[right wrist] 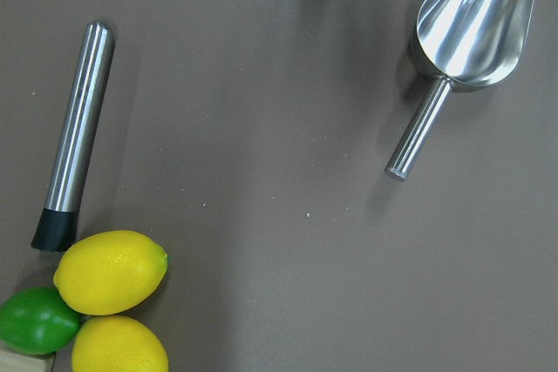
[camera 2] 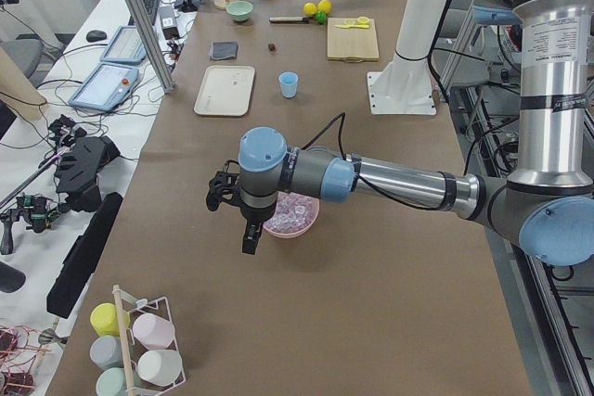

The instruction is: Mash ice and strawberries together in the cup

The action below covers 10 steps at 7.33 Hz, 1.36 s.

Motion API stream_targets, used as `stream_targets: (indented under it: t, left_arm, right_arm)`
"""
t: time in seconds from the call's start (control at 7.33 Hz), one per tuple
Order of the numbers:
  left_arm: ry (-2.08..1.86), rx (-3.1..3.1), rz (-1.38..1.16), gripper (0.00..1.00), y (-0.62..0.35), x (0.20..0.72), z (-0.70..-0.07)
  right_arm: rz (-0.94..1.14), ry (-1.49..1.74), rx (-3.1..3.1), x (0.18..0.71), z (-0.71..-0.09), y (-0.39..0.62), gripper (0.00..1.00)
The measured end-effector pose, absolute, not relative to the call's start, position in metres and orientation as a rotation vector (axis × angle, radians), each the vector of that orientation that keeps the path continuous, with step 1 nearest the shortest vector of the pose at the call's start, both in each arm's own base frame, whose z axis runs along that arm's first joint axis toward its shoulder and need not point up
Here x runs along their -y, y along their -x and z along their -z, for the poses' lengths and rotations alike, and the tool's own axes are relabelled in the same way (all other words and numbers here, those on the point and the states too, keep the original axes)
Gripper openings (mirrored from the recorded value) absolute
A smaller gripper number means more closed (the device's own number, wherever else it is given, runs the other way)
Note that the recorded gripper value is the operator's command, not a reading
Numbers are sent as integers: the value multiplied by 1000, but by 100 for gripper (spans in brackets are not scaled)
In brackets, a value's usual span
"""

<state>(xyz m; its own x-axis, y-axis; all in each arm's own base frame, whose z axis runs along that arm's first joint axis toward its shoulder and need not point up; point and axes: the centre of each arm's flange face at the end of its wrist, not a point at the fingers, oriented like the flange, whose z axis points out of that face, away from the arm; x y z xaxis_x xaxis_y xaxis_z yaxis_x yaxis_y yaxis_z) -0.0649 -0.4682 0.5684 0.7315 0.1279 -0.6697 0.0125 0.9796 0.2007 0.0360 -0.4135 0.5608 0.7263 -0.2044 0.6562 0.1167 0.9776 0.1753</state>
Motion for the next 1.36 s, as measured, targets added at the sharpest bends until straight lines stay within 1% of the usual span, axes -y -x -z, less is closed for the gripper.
stream_targets:
  t: [0.55, 1.36]
  left_arm:
    - [-186, -746, -60, 98, 65, 456, -575]
    - [-185, -752, -58, 96, 65, 453, -576]
  right_arm:
    - [182, -123, 740, 411, -566, -36, 100]
    - [184, -121, 747, 410, -567, -35, 100]
